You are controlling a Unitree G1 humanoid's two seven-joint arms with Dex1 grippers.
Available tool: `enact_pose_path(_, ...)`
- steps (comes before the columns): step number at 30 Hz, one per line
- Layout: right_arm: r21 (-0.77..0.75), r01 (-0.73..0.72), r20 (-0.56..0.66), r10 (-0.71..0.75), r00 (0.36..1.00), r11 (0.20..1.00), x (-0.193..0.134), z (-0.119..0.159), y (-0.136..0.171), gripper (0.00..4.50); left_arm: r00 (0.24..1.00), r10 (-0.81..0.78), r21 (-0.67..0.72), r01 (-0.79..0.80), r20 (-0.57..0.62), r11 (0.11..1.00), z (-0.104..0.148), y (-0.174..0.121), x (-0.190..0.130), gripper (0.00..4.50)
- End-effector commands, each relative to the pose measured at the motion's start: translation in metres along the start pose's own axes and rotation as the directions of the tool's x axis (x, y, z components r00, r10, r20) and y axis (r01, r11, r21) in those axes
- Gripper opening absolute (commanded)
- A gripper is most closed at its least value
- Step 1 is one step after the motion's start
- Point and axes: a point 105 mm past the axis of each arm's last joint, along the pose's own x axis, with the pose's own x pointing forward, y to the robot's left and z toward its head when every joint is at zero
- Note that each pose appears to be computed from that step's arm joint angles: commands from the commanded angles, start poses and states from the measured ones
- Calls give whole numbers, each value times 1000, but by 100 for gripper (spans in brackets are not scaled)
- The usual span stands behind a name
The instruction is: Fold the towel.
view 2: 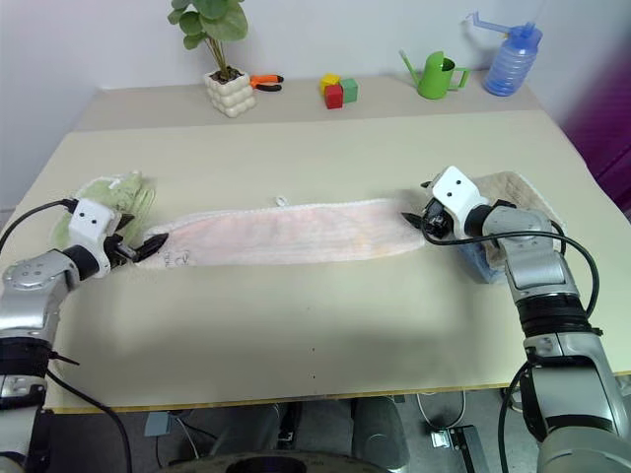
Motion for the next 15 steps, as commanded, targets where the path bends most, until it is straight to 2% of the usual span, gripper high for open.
enact_pose_path(1,-37,113,73,-110,991,993,-17,24,-25,329,986,57,-54,-49,154,997,32,8,-8,389)
enact_pose_path(2,-23,124,78,-121,990,992,-20,26,-28,329,984,53,-63,-42,171,997,35,6,-10,389)
enact_pose_path(6,101,109,99,-119,988,989,-39,30,-25,448,980,13,-83,3,198,997,42,-8,-18,396)
enact_pose_path(8,259,46,134,-83,987,965,-52,34,-7,448,974,-57,-76,75,218,994,49,-26,-22,396)
enact_pose_path(11,520,-58,188,-48,981,852,-64,39,31,448,963,-191,11,192,192,981,55,-61,-25,396)
enact_pose_path(13,588,-72,177,-41,983,805,-67,39,43,448,956,-233,35,231,180,972,57,-74,-24,396)
enact_pose_path(15,685,-77,143,-30,989,724,-67,29,65,448,937,-317,144,296,148,944,59,-97,-21,396)
